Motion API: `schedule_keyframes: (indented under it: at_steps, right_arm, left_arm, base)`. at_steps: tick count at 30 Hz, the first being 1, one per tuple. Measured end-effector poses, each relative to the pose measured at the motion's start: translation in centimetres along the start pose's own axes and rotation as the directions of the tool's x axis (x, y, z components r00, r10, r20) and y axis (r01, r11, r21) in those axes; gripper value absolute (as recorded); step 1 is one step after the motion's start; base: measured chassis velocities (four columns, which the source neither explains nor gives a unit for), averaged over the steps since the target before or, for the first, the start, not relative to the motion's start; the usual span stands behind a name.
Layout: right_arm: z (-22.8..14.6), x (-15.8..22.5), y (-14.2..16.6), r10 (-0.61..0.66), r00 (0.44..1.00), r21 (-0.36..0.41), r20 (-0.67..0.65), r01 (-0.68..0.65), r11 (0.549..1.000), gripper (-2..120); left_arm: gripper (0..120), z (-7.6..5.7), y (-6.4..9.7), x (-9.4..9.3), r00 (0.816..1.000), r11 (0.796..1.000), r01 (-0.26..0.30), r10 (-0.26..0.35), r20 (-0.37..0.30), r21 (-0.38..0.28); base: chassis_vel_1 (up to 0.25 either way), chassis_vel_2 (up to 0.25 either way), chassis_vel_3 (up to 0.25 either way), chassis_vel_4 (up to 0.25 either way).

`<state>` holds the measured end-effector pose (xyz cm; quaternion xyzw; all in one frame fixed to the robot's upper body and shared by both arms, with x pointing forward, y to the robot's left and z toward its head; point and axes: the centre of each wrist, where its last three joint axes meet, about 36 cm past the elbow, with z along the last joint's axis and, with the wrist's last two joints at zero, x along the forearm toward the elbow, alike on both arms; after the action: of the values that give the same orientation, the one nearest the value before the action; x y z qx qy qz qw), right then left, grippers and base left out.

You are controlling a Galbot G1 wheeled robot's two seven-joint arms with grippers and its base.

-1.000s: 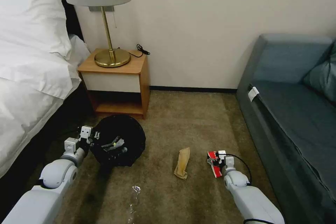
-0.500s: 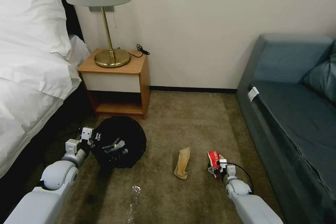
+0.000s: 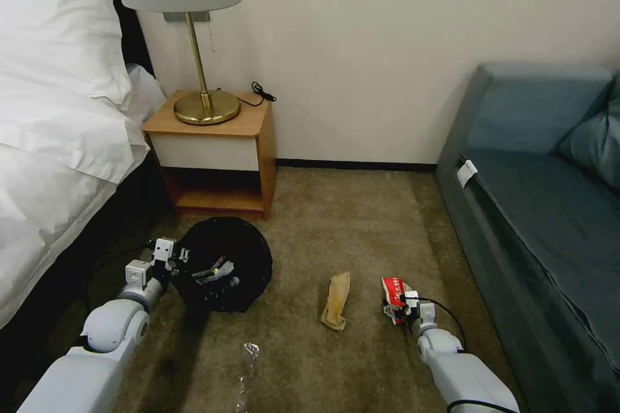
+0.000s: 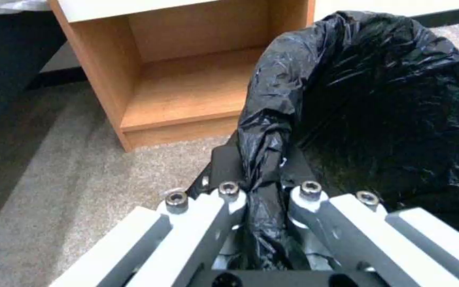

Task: Pick up the trash bin, then pick up the garbage on the floor and place it into the trash bin.

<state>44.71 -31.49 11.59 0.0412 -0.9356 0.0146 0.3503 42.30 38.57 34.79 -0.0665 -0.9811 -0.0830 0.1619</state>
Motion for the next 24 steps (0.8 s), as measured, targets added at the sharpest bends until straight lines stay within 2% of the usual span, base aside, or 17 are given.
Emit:
schedule_keyframes:
  at_steps: [3, 8, 10, 11, 13, 16, 18, 24]
  right_arm:
    - [-0.13, -0.18, 0.09, -0.032, 0.999, -0.016, 0.003, 0.032, 0.999, 75]
    - [-0.17, -0.26, 0.33, -0.05, 0.999, -0.022, 0.005, 0.05, 0.999, 63]
    - [-0.14, -0.28, 0.45, -0.067, 0.998, -0.025, 0.006, 0.067, 0.997, 48]
    - [-0.14, -0.28, 0.45, -0.067, 0.998, -0.025, 0.006, 0.067, 0.997, 48]
    - [-0.04, -0.29, 0.49, -0.077, 0.997, -0.027, 0.005, 0.078, 0.997, 38]
    - [0.0, -0.3, 0.51, -0.082, 0.997, -0.027, 0.005, 0.082, 0.996, 31]
    - [0.02, -0.32, 0.59, -0.087, 0.996, -0.029, 0.006, 0.087, 0.996, 21]
    - [0.17, -0.29, 0.78, -0.09, 0.996, -0.028, 0.01, 0.09, 0.996, 10]
  left_arm:
    - [4, -0.27, 0.59, -0.17, 1.0, 1.0, 0.002, -0.002, 0.0, 0.001]
    - [4, -0.3, 0.79, -0.16, 1.0, 1.0, 0.003, -0.003, -0.001, 0.001]
    - [4, -0.12, 0.84, -0.19, 1.0, 1.0, 0.005, -0.005, -0.004, 0.003]
    - [4, -0.12, 0.84, -0.19, 1.0, 1.0, 0.005, -0.005, -0.004, 0.003]
    - [4, 0.08, 0.76, -0.15, 1.0, 1.0, 0.006, -0.006, -0.005, 0.005]
    - [4, 0.14, 0.76, -0.11, 1.0, 1.0, 0.006, -0.006, -0.005, 0.005]
    - [4, 0.15, 0.8, -0.09, 1.0, 1.0, 0.007, -0.007, -0.005, 0.004]
    - [4, -0.06, 0.87, -0.04, 1.0, 1.0, 0.006, -0.006, -0.004, -0.001]
  base:
    - [0.0, 0.0, 0.0, 0.0]
    - [0.0, 0.0, 0.0, 0.0]
    - [0.0, 0.0, 0.0, 0.0]
    - [0.0, 0.0, 0.0, 0.0]
    - [0.0, 0.0, 0.0, 0.0]
    - [0.0, 0.0, 0.0, 0.0]
    - [0.0, 0.0, 0.0, 0.0]
    - [0.0, 0.0, 0.0, 0.0]
